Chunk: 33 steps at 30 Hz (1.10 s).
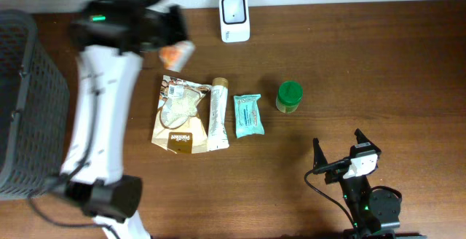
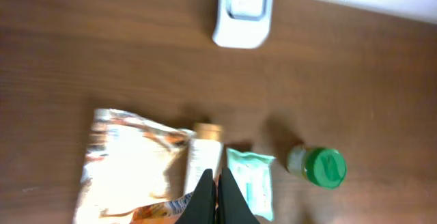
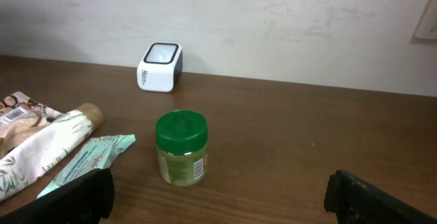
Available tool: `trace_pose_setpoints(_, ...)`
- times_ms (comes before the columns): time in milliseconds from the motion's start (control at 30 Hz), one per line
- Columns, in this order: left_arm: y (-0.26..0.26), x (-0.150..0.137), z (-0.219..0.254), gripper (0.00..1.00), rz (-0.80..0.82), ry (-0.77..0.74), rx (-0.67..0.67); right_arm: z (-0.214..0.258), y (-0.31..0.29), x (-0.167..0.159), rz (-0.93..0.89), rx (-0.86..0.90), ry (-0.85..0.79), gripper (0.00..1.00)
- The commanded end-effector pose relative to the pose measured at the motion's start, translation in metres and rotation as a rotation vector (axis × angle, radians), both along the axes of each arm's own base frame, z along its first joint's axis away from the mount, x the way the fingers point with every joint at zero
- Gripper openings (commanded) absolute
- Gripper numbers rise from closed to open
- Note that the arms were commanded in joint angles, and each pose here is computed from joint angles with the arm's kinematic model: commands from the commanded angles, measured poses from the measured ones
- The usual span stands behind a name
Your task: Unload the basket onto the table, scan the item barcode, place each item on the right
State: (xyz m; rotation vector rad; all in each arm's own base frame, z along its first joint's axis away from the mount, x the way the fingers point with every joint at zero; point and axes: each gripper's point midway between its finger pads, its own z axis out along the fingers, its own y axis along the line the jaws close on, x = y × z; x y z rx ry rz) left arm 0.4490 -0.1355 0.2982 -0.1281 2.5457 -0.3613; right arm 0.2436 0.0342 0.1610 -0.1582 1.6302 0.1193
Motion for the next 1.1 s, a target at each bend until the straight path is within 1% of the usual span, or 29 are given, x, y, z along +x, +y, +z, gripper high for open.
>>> trace_pose_setpoints(0, -0.057, 0.002, -0.071, 0.0, 0.009, 0.155, -0.036, -0.003, 0.001, 0.0, 0.004, 0.004, 0.004, 0.98)
trace_pose_setpoints(100, -0.099, -0.008, -0.112, 0.0, 0.028, 0.253, -0.052, -0.003, 0.001, 0.0, 0.004, 0.004, 0.004, 0.98)
trace_pose_setpoints(200, -0.128, -0.019, -0.135, 0.0, 0.026, 0.302, -0.054, -0.003, 0.001, 0.0, 0.004, 0.004, 0.004, 0.98)
trace_pose_setpoints(333, -0.151, -0.031, -0.152, 0.0, 0.147, 0.374, -0.102, -0.003, 0.001, 0.0, 0.004, 0.004, 0.004, 0.98)
trace_pose_setpoints(433, -0.152, -0.031, -0.152, 0.0, 0.189, 0.39, -0.127, -0.002, 0.001, 0.0, 0.004, 0.004, 0.001, 0.98)
trace_pose_setpoints(500, -0.154, -0.033, -0.152, 0.0, 0.202, 0.421, -0.163, 0.012, 0.002, 0.0, 0.012, 0.009, -0.056, 0.98)
trace_pose_setpoints(567, -0.154, -0.033, -0.15, 0.0, 0.195, 0.459, -0.212, 0.025, 0.011, -0.002, 0.065, 0.012, -0.112, 0.98)
trace_pose_setpoints(633, -0.152, -0.032, -0.148, 0.0, 0.198, 0.483, -0.245, 0.026, 0.019, -0.004, 0.114, 0.028, -0.109, 0.98)
trace_pose_setpoints(700, -0.146, -0.028, -0.148, 0.0, 0.23, 0.497, -0.27, 0.024, 0.031, -0.008, 0.189, 0.064, -0.093, 0.98)
trace_pose_setpoints(800, -0.13, -0.018, -0.148, 0.0, 0.299, 0.507, -0.296, 0.039, 0.041, -0.013, 0.255, 0.158, -0.123, 0.98)
trace_pose_setpoints(900, -0.117, -0.011, -0.145, 0.0, 0.334, 0.539, -0.348, 0.045, 0.055, -0.022, 0.346, 0.204, -0.098, 0.98)
trace_pose_setpoints(1067, -0.107, -0.014, -0.147, 0.0, 0.356, 0.572, -0.348, 0.067, 0.056, -0.019, 0.336, 0.236, 0.018, 0.98)
